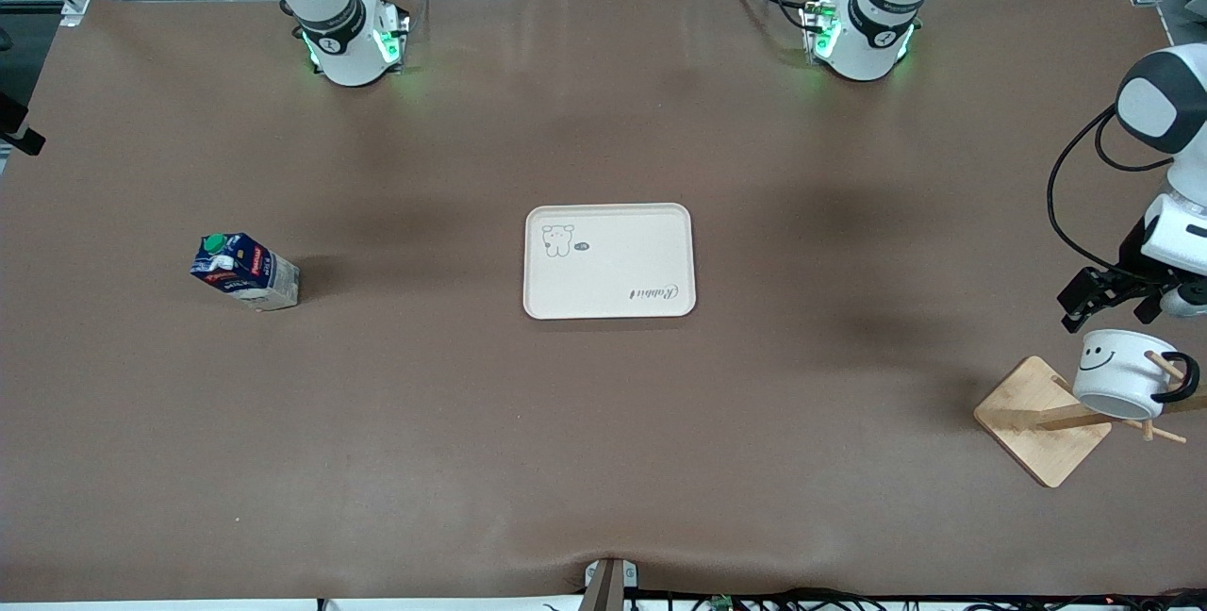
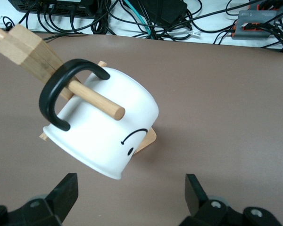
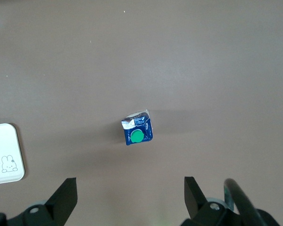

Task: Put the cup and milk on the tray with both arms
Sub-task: 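Lower the left gripper onto the mug rim while the right gripper approaches the milk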

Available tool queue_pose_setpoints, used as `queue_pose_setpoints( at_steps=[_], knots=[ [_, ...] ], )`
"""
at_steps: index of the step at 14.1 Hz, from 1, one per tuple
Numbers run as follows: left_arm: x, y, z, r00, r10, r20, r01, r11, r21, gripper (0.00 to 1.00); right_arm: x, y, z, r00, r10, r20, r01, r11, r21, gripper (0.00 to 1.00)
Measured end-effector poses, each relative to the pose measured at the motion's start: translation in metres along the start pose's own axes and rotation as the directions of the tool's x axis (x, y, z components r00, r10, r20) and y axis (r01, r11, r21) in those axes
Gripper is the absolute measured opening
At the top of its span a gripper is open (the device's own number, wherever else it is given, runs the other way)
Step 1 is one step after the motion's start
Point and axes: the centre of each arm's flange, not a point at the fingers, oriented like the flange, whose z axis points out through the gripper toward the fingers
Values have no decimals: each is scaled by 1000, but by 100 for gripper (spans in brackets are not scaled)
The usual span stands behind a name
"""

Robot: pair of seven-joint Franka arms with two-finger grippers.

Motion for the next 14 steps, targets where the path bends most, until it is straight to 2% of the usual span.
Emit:
queue_pose_setpoints(
  at_steps=[4,7,9,10,11,12,13,14],
  knots=[
    [0,-10,13,999,40,-20,-40,999,5,100,2,0,3,1000,1,5,-1,1000,0,100],
    [4,-12,22,998,39,-39,-39,999,4,100,17,-4,19,1000,-8,8,8,1000,-4,100],
    [6,-12,26,998,38,-45,-38,999,3,96,23,-7,28,1000,-12,18,12,1000,-4,100],
    [7,-12,28,998,38,-49,-38,999,3,89,25,-7,31,1000,-12,23,12,1000,-1,100],
    [7,-12,29,998,38,-50,-37,999,2,89,26,-8,34,1000,-12,29,12,1000,3,100],
    [7,-13,31,998,37,-50,-37,999,2,83,28,-8,37,999,-12,34,12,1000,4,100],
    [8,-13,32,998,37,-50,-37,999,2,73,29,-8,39,999,-12,40,12,1000,5,100],
    [8,-13,32,998,37,-50,-37,999,1,73,30,-9,44,999,-13,50,13,1000,6,100]
  ],
)
